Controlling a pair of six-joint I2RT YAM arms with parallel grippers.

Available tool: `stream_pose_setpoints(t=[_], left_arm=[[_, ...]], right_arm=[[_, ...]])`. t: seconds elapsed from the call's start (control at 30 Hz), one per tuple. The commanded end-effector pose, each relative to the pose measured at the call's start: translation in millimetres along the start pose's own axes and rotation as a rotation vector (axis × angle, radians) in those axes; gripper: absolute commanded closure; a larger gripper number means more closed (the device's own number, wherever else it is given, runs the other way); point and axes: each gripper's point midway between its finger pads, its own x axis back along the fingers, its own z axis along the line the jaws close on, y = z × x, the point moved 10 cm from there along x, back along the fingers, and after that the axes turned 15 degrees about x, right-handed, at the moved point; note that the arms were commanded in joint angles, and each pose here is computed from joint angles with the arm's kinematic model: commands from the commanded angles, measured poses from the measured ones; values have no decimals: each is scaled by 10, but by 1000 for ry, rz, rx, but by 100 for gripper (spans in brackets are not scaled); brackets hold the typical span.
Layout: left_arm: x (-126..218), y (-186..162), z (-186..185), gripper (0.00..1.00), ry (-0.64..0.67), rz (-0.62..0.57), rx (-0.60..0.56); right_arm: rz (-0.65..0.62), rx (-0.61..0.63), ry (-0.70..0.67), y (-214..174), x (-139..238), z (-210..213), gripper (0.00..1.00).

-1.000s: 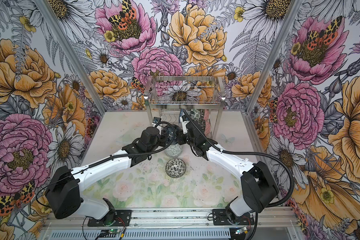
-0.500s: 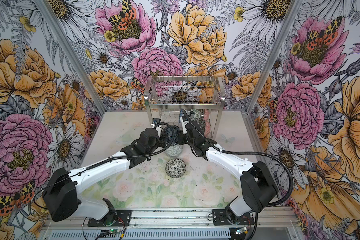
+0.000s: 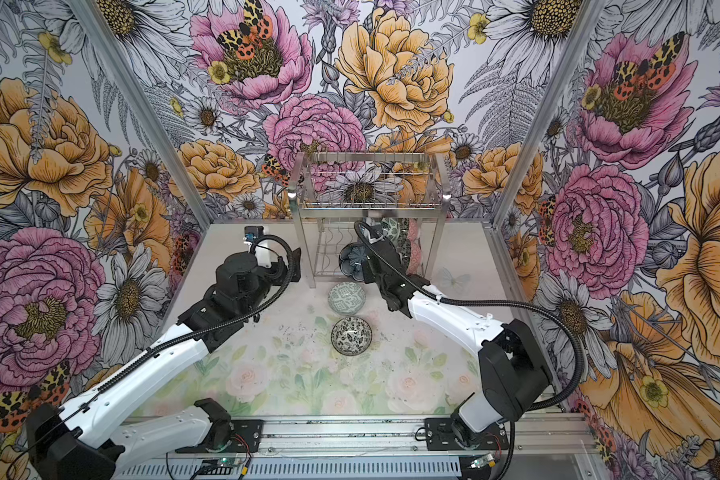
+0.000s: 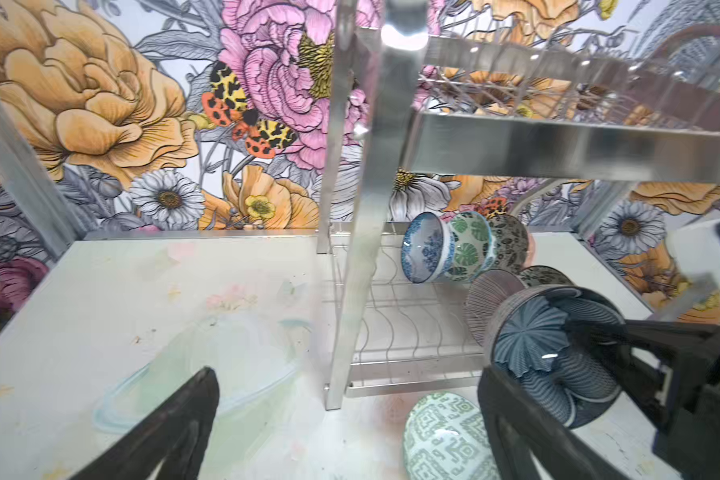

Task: Load the bowls into the dish rack
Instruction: 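Lower the navy bowl on edge into the rack slot beside the striped bowl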

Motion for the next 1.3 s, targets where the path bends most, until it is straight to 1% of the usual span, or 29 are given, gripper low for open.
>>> stream_pose_setpoints(t=[0.0,0.23,0.6,0.8,1.07,1.27], left_arm=[[10,-104,154,1,25,74,1],[3,-88,246,1,34,77,16],[-68,-131,291,2,43,96,20],[-85,-136,294,1,44,101,21],[-62,-138,316,1,49,101,22],[-76,-141,331,1,50,103,25]], right_arm=[[-50,33,-224,272,-1,-58,100],[14,188,-416,349,-233,76,100],[87,380,-567,255,-597,243,100],[115,454,-611,241,-821,313,100],[158,513,-653,229,-1090,335,100],[189,548,-666,187,-1207,349,100]])
